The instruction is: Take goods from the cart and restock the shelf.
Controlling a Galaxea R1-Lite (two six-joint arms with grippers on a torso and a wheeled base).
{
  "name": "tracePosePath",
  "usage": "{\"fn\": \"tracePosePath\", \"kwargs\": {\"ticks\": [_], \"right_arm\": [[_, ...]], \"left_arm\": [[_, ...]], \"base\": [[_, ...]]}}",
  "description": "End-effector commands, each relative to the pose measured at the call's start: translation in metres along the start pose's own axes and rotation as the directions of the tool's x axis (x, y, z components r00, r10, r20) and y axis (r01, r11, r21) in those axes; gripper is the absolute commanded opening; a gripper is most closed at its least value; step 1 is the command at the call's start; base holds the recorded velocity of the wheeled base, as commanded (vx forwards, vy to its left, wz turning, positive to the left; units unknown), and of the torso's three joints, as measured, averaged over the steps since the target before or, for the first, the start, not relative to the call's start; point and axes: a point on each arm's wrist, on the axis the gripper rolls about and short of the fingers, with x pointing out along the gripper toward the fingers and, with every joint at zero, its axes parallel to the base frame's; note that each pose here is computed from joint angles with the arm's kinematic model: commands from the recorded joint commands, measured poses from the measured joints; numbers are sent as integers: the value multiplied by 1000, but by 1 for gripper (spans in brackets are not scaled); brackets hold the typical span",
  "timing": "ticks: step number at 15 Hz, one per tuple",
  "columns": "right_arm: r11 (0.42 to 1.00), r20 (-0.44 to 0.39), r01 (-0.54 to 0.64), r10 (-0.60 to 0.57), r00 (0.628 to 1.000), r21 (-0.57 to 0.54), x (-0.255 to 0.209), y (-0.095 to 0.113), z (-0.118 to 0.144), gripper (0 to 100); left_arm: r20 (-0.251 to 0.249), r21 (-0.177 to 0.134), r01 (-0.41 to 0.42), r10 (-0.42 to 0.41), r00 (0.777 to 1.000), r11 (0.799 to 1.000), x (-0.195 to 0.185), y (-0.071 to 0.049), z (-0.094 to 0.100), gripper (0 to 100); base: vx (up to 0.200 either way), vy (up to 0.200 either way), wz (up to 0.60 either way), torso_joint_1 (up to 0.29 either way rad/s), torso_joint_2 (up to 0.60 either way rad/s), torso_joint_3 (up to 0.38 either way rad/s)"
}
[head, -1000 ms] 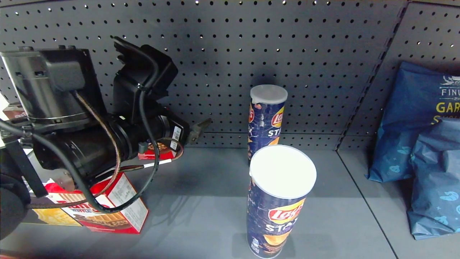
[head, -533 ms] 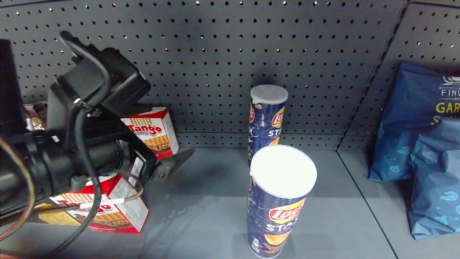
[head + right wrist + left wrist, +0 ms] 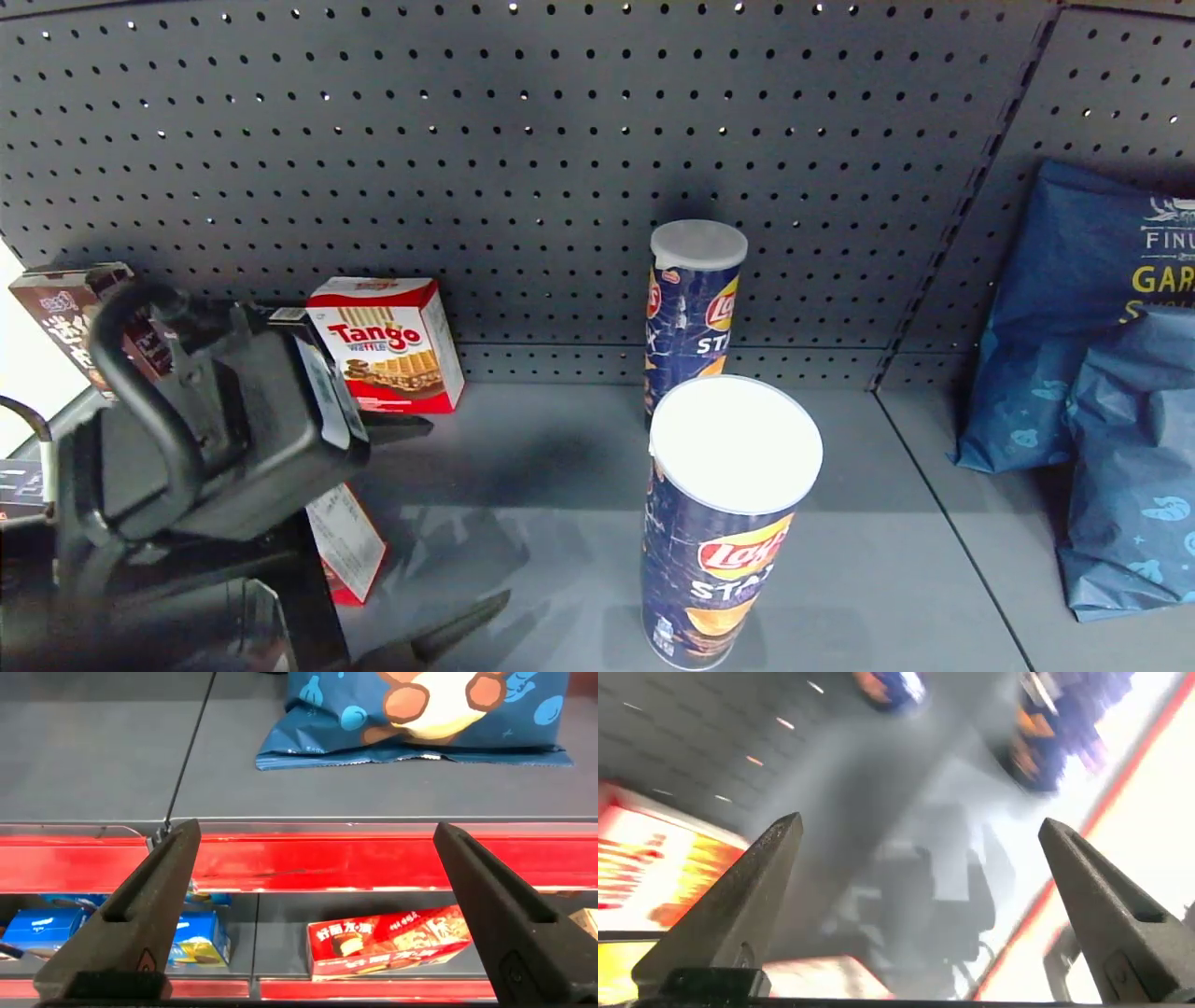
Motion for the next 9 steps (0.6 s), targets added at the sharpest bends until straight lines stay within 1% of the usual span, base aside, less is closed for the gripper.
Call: {"fn": "tracePosePath", "kwargs": {"ticks": [1, 2, 5, 7, 8, 9], "right_arm": [[1000, -2, -1, 1, 1000, 0, 0, 0, 0, 100], [1000, -2, -1, 1, 1000, 0, 0, 0, 0, 100], [1000, -2, -1, 1, 1000, 0, 0, 0, 0, 100], [1000, -2, -1, 1, 1000, 0, 0, 0, 0, 100], [1000, -2, -1, 1, 1000, 0, 0, 0, 0, 100], [1000, -2, -1, 1, 1000, 0, 0, 0, 0, 100]], "left_arm": [[-52, -5, 33, -33, 998, 999, 21, -5, -10, 100], [-38, -21, 29, -29, 999, 999, 34, -4, -7, 100], [-2, -31, 5, -5, 1000, 1000, 65, -3, 0, 100], [-4, -30, 4, -4, 1000, 1000, 75, -4, 0, 100], [-13, -31, -6, 5, 1000, 999, 84, -4, -1, 100], [-9, -42, -12, 12, 1000, 999, 89, -3, 0, 100]], "base": [[0, 0, 0, 0, 0, 0], [0, 0, 0, 0, 0, 0], [0, 0, 0, 0, 0, 0], [0, 0, 0, 0, 0, 0], [0, 0, 0, 0, 0, 0], [0, 0, 0, 0, 0, 0]]}}
